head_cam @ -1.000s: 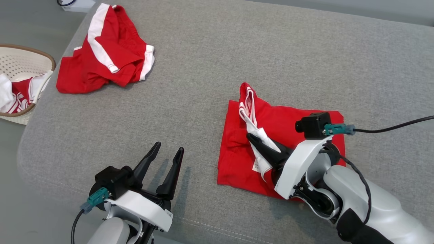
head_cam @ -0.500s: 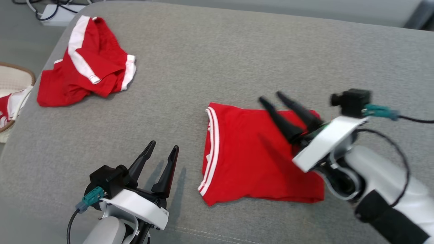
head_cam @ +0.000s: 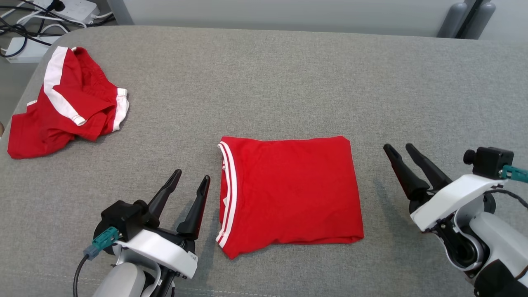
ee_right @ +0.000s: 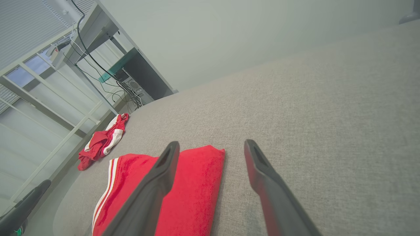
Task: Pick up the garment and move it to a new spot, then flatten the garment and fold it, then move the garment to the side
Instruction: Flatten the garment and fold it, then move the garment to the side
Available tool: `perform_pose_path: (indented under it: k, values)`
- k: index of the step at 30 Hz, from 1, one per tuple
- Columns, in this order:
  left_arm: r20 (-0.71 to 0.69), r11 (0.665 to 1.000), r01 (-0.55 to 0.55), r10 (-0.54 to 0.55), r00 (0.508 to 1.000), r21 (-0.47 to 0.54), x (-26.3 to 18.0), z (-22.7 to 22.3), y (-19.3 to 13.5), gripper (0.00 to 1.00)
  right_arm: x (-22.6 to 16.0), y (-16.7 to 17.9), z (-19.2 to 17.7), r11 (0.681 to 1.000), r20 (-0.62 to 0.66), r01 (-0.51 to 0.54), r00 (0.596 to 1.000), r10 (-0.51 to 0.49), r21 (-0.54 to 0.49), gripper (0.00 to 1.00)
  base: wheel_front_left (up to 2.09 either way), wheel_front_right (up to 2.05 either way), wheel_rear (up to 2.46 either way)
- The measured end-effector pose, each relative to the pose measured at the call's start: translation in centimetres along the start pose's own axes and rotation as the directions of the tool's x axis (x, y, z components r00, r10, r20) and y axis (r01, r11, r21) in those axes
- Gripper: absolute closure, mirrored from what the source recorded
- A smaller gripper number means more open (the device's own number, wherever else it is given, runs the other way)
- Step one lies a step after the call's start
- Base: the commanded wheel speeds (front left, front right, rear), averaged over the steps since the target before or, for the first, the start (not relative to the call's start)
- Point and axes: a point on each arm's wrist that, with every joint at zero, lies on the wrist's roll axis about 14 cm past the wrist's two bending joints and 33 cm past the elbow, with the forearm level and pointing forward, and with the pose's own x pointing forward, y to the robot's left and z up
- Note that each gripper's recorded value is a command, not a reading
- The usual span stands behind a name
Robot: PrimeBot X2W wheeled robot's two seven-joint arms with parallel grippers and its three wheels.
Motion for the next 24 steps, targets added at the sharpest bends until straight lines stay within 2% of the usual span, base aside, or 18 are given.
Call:
perform_pose_path:
  k: [8,16,24]
  values:
    - [-0.011,1.000,-0.007,0.007,1.000,0.007,-0.3,-0.3,0.4,0.00,-0.3,-0.4,-3.4,0.998,-0.056,0.037,0.998,-0.034,0.051,0.00,0.00,0.00,0.00]
    - [-0.021,0.998,-0.058,0.058,0.998,0.008,-1.3,-0.5,1.9,0.00,1.0,0.8,-7.1,0.996,-0.156,0.019,0.988,-0.006,0.083,0.00,0.00,0.00,0.00]
    - [-0.031,0.995,-0.099,0.099,0.995,0.004,-2.0,-0.9,3.0,0.00,1.7,0.5,-9.6,0.996,-0.238,0.026,0.971,-0.005,0.082,0.00,0.00,0.00,0.00]
